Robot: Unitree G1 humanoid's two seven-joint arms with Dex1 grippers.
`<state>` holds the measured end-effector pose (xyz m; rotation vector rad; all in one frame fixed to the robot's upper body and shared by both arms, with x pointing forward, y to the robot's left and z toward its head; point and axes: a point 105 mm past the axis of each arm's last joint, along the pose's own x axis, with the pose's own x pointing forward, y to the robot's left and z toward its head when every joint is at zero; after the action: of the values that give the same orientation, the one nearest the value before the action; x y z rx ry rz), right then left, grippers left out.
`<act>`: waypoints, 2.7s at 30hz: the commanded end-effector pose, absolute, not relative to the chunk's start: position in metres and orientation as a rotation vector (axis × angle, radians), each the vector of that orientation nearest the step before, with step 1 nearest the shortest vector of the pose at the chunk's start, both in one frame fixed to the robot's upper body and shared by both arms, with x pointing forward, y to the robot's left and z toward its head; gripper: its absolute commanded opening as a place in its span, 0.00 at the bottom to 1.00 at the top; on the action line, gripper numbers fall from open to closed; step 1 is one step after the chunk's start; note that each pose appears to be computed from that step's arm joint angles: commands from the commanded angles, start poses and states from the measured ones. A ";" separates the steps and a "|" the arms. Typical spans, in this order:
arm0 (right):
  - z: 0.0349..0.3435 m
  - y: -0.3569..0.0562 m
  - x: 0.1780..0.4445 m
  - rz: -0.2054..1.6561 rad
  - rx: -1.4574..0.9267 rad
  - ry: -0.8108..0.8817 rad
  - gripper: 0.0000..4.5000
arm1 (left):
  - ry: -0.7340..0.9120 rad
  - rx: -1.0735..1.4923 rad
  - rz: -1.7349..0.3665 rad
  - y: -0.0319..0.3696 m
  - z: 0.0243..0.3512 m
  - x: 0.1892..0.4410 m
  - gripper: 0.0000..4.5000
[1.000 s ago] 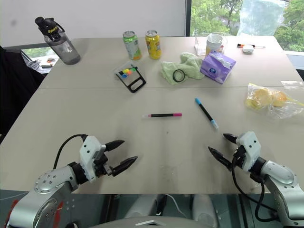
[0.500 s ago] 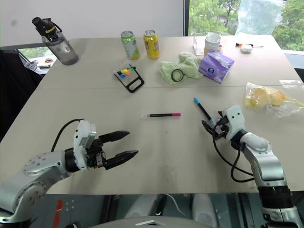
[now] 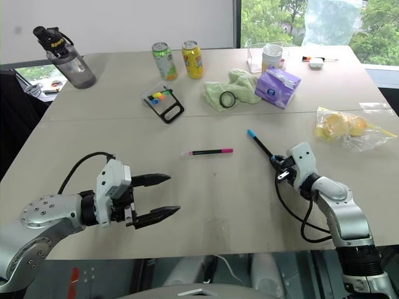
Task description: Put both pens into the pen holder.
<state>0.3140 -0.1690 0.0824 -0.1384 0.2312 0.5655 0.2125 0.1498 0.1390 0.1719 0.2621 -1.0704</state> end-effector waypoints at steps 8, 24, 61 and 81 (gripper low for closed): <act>0.137 -0.117 0.302 0.735 -0.089 -0.062 0.00 | 0.048 -0.338 -0.749 0.144 0.168 0.283 1.00; 0.182 -0.047 0.262 1.045 -0.196 -0.250 0.00 | 0.102 -0.832 -0.806 0.087 0.182 0.290 1.00; 0.200 -0.110 0.281 0.911 0.010 -0.156 0.78 | -0.572 1.151 -0.417 0.144 0.236 0.355 0.00; 0.207 -0.105 0.288 0.911 -0.009 -0.195 0.78 | -0.479 1.093 -0.348 0.181 0.237 0.406 0.00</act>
<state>0.2924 -0.1085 0.1952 0.0016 -0.1368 0.8948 0.4068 0.1808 0.2219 1.1094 -0.4238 -0.3616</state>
